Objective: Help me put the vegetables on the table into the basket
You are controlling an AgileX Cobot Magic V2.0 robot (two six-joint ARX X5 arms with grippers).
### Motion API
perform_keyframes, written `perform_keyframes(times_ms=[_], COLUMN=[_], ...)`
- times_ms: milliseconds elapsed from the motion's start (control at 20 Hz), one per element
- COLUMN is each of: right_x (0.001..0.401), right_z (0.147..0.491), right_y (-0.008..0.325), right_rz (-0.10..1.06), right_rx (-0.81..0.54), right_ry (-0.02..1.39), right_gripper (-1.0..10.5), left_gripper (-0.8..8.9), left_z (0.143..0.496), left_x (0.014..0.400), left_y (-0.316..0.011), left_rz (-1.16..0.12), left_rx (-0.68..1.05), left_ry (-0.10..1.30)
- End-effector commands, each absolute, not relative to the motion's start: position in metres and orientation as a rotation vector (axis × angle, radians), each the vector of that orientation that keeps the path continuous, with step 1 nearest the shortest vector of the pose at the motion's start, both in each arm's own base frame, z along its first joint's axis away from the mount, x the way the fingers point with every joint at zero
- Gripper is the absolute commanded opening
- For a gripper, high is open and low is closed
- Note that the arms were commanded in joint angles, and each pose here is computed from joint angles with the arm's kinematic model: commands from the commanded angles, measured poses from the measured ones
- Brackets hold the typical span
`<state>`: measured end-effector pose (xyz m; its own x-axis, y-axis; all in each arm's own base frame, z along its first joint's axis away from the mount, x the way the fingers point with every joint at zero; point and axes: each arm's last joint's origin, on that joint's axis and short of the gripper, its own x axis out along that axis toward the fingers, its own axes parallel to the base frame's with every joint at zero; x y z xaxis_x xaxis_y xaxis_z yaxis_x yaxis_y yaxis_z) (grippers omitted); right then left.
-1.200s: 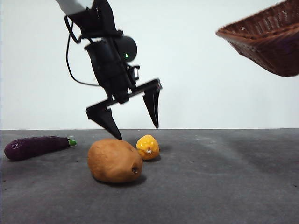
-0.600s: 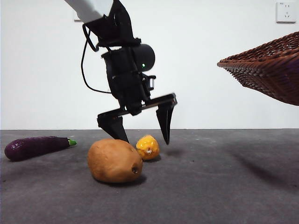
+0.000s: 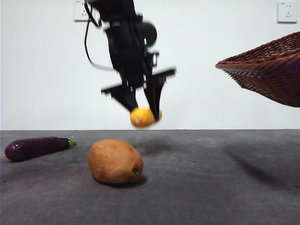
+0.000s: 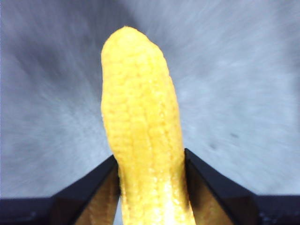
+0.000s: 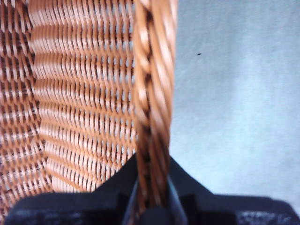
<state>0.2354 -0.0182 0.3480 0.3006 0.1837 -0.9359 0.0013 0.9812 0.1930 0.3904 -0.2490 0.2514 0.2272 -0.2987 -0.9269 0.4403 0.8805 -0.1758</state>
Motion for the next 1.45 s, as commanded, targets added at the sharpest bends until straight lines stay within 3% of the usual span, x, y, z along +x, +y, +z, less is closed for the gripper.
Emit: perform_keyframes(times_ms=[50,250,400,500,700,950,1000,1100,1150,1300,1450], right_x=[0.245,0.271,0.292,0.299,0.296,0.295,0.295,0.296,0.296,0.296,0.298], right_z=[0.342,0.323,0.3,0.289,0.284,0.285,0.285,0.285,0.285,0.285,0.285], right_y=[-0.007,0.031,0.071,0.101,0.135,0.139,0.139,0.14,0.14,0.14,0.133], right_rz=[0.143,0.189,0.247,0.319,0.4,0.44,0.44,0.441,0.443,0.445,0.441], right_rx=[0.179,0.154,0.139,0.144,0.163,0.205,0.205,0.205,0.206,0.203,0.194], right_ry=[1.265,1.3,1.332,1.327,1.326,1.329,1.328,1.324,1.318,1.318,1.319], right_gripper=[-0.1,-0.1,-0.1,-0.1,-0.1,-0.1,-0.1,-0.1,-0.1,-0.1,-0.1], left_gripper=[-0.08,-0.08,-0.08,-0.08,-0.04,0.1,1.08,4.66,5.73,5.76,5.75], left_z=[0.293,0.353,0.371,0.364,0.339,0.305,0.304,0.304,0.305,0.308,0.34], left_x=[0.376,0.339,0.319,0.32,0.337,0.35,0.351,0.352,0.352,0.353,0.344], left_y=[-0.24,-0.219,-0.219,-0.222,-0.224,-0.225,-0.226,-0.23,-0.23,-0.231,-0.218], left_rz=[-0.575,-0.622,-0.687,-0.773,-0.677,-0.664,-0.659,-0.665,-0.663,-0.672,-0.67], left_rx=[0.193,0.189,0.148,0.087,0.073,0.048,0.04,0.033,0.029,0.029,0.061], left_ry=[1.147,1.082,1.084,1.144,1.218,1.378,1.38,1.359,1.355,1.317,1.185])
